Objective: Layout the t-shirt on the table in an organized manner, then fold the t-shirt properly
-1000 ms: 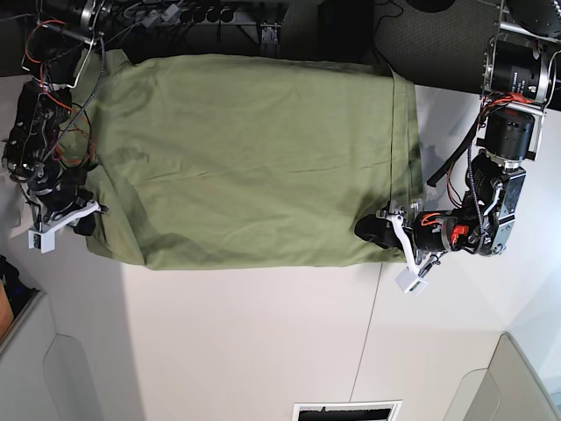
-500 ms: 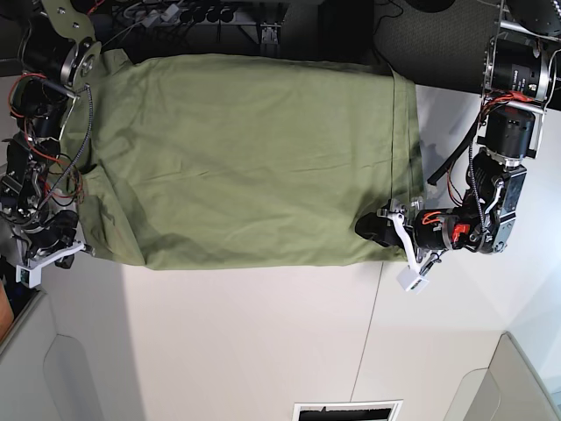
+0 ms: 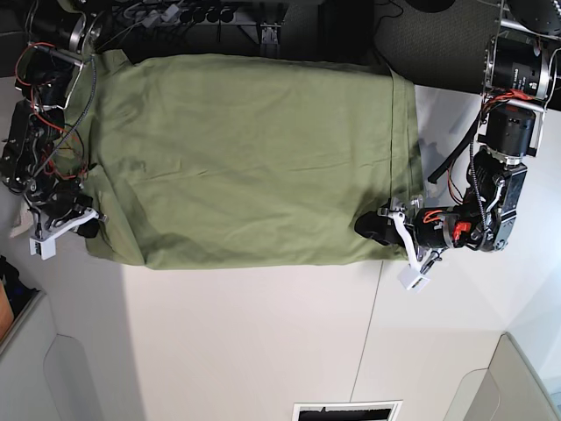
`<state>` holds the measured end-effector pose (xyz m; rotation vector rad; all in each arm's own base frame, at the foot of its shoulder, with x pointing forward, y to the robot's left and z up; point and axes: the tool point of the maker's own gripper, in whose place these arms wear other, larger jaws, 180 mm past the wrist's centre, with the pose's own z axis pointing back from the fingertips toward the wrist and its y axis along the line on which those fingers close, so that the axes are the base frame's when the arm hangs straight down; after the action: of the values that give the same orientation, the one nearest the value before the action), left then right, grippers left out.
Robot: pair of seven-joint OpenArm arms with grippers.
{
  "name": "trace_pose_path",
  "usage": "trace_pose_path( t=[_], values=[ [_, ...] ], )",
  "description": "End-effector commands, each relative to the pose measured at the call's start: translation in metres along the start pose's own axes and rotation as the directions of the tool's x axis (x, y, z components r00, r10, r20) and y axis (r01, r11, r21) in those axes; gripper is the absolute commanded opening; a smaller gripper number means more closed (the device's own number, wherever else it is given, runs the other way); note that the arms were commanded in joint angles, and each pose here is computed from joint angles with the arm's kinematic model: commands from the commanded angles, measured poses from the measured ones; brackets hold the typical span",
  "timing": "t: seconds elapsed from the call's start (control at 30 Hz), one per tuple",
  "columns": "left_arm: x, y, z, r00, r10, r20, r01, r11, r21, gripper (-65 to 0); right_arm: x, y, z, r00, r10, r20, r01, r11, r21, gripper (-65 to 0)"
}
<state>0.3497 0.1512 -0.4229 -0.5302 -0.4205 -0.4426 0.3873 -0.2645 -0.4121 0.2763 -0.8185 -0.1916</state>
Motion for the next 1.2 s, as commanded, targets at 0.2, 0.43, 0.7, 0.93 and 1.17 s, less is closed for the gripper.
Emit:
trace_pose_path(
  t=[0.2,0.43,0.7,0.93,1.17],
  values=[
    [-0.025,0.002,0.001,0.994,0.026,-0.103,-0.026,1.0,0.001,-32.0,-0.016,-0.026,-0.008,1.0,-0.003,0.003,0.003,0.998,-0.064,-65.0],
    [-0.034,0.003,0.003,0.992,0.038,-0.121,-0.038,0.999,0.002,-32.0,0.037,-0.027,-0.02,0.993,0.022,0.113,-0.008,0.992,-0.122,-65.0],
    [-0.035,0.004,0.005,0.992,0.042,-0.121,-0.042,0.999,0.002,-32.0,0.123,-0.016,-0.015,0.969,0.083,0.233,-0.044,0.985,-0.166,-65.0],
    [-0.04,0.012,0.008,0.989,0.029,-0.147,-0.025,0.999,0.034,-32.0,0.114,0.003,0.002,0.989,0.057,0.135,-0.046,0.996,-0.079,-65.0],
    [-0.039,0.028,0.023,0.99,0.031,-0.137,-0.021,0.997,0.074,-32.0,0.063,0.017,0.035,0.992,0.114,0.053,-0.114,0.993,-0.011,-65.0]
  ],
)
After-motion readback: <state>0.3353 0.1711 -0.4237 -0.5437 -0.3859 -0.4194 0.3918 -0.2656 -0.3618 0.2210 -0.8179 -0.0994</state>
